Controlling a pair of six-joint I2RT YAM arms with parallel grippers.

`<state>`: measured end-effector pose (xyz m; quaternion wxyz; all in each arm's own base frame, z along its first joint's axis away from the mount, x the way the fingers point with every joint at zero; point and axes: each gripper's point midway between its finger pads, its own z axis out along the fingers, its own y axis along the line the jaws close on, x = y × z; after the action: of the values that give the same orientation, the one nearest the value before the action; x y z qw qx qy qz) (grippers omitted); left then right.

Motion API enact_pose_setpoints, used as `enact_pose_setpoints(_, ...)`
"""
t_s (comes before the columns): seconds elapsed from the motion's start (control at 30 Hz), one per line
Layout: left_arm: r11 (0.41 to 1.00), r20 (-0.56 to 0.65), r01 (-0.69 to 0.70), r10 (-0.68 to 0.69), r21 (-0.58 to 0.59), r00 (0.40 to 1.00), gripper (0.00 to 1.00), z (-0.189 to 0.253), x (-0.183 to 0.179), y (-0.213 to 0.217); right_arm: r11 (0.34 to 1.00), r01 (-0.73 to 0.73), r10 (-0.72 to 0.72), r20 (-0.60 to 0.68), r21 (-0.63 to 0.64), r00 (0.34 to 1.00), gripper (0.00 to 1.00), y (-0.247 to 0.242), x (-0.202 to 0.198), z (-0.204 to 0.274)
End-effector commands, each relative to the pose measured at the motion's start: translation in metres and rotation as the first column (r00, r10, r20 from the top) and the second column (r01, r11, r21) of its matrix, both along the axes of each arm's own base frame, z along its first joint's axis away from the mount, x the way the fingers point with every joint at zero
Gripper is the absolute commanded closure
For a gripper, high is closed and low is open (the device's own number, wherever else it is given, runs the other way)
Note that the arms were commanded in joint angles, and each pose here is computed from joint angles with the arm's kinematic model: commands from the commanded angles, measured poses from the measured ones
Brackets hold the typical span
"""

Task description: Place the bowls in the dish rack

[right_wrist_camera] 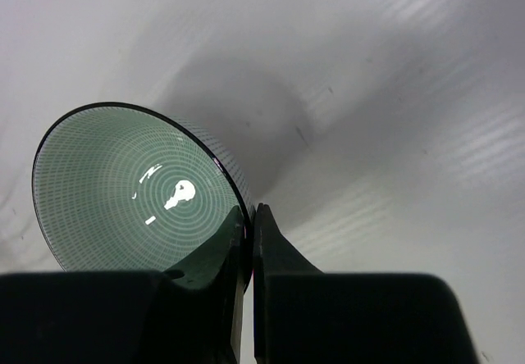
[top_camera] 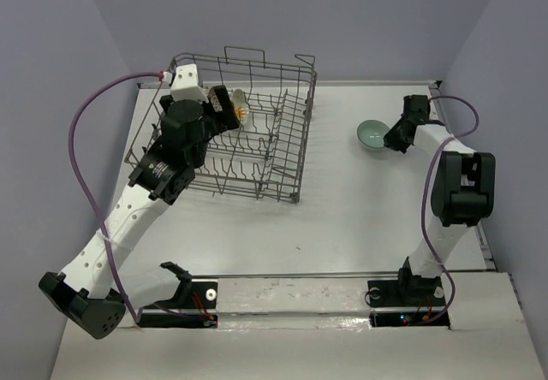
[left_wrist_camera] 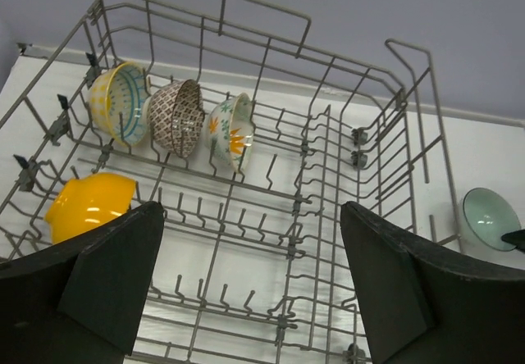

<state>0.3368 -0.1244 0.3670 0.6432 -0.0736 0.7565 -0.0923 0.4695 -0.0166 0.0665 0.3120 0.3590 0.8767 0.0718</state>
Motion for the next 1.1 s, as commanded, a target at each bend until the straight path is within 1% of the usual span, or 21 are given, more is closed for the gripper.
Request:
enact_pose_setpoints(0.0, 0.994, 0.075, 0.079, -0.074, -0.07, 0.994, 0.03, 0.047, -0.003, -0.012, 0.998, -0.068, 0.062, 0.244, 0.013, 0.968, 0.99, 0.028, -0.006, 0.094)
enact_pose_setpoints(0.03, 0.991, 0.091, 0.104, -0.096, -0.086, 0.991, 0.03, 0.06, -0.005, -0.016, 0.996, -0.087, 0.081, 0.264, 0.008, 0.961, 0.99, 0.036, -0.012, 0.104)
enact_pose_setpoints(0.07, 0.99, 0.063, 0.114, -0.109, -0.077, 0.992, 0.03, 0.055, -0.002, -0.021, 0.995, -0.104, 0.101, 0.285, -0.004, 0.953, 0.99, 0.044, -0.017, 0.114)
enact_pose_setpoints(0.1, 0.989, 0.057, 0.125, -0.121, -0.082, 0.991, 0.03, 0.057, -0.001, -0.024, 0.993, -0.119, 0.121, 0.327, -0.029, 0.937, 0.99, 0.056, -0.029, 0.137)
enact_pose_setpoints(0.13, 0.985, 0.072, 0.146, -0.14, -0.091, 0.988, 0.03, 0.07, -0.002, -0.028, 0.991, -0.127, 0.132, 0.348, -0.039, 0.928, 0.99, 0.063, -0.036, 0.149)
enact_pose_setpoints(0.17, 0.985, 0.042, 0.154, -0.151, -0.079, 0.988, 0.03, 0.065, 0.002, -0.032, 0.99, -0.132, 0.14, 0.362, -0.049, 0.922, 0.99, 0.067, -0.044, 0.159)
enact_pose_setpoints(0.2, 0.983, 0.035, 0.164, -0.162, -0.079, 0.986, 0.03, 0.066, 0.003, -0.035, 0.988, -0.14, 0.153, 0.419, -0.062, 0.895, 0.99, 0.077, -0.055, 0.186)
enact_pose_setpoints(0.3, 0.975, 0.028, 0.205, -0.204, -0.079, 0.979, 0.03, 0.074, 0.005, -0.044, 0.983, -0.164, 0.182, 0.48, -0.078, 0.858, 0.99, 0.089, -0.075, 0.223)
enact_pose_setpoints(0.33, 0.969, 0.04, 0.233, -0.231, -0.082, 0.972, 0.03, 0.083, 0.002, -0.048, 0.98, -0.181, 0.197, 0.529, -0.083, 0.825, 0.99, 0.097, -0.083, 0.25)
enact_pose_setpoints(0.4, 0.962, 0.028, 0.259, -0.257, -0.084, 0.966, 0.03, 0.083, 0.001, -0.053, 0.973, -0.209, 0.228, 0.552, -0.098, 0.802, 0.99, 0.105, -0.092, 0.269)
enact_pose_setpoints(0.43, 0.954, 0.032, 0.287, -0.285, -0.087, 0.958, 0.03, 0.087, 0.0, -0.058, 0.968, -0.229, 0.245, 0.581, -0.101, 0.776, 0.99, 0.113, -0.097, 0.287)
enact_pose_setpoints(0.47, 0.952, 0.033, 0.294, -0.292, -0.091, 0.956, 0.04, 0.089, -0.001, -0.06, 0.964, -0.241, 0.258, 0.59, -0.11, 0.765, 0.99, 0.116, -0.1, 0.294)
enact_pose_setpoints(0.63, 0.927, 0.009, 0.358, -0.36, -0.106, 0.933, 0.07, 0.084, -0.002, -0.075, 0.939, -0.309, 0.335, 0.619, -0.152, 0.71, 0.99, 0.15, -0.106, 0.321)
enact_pose_setpoints(0.67, 0.923, -0.008, 0.368, -0.371, -0.111, 0.928, 0.09, 0.079, -0.001, -0.078, 0.924, -0.344, 0.369, 0.617, -0.165, 0.695, 0.99, 0.166, -0.11, 0.322)
enact_pose_setpoints(0.8, 0.898, -0.026, 0.417, -0.424, -0.139, 0.905, 0.11, 0.066, -0.002, -0.091, 0.917, -0.339, 0.394, 0.611, -0.211, 0.687, 0.99, 0.19, -0.107, 0.327)
enact_pose_setpoints(0.87, 0.869, -0.05, 0.469, -0.482, -0.159, 0.875, 0.12, 0.053, -0.007, -0.103, 0.908, -0.357, 0.415, 0.603, -0.221, 0.682, 0.99, 0.203, -0.105, 0.325)
enact_pose_setpoints(0.9, 0.867, -0.046, 0.47, -0.483, -0.163, 0.874, 0.13, 0.054, -0.007, -0.104, 0.904, -0.361, 0.423, 0.597, -0.228, 0.682, 0.99, 0.206, -0.104, 0.323)
enact_pose_setpoints(0.97, 0.858, -0.062, 0.485, -0.5, -0.17, 0.864, 0.15, 0.044, -0.008, -0.108, 0.9, -0.367, 0.432, 0.6, -0.236, 0.673, 0.99, 0.214, -0.103, 0.326)
enact_pose_setpoints(1.07, 0.854, -0.089, 0.489, -0.509, -0.179, 0.856, 0.17, 0.03, -0.009, -0.111, 0.884, -0.39, 0.464, 0.581, -0.257, 0.669, 0.99, 0.231, -0.1, 0.32)
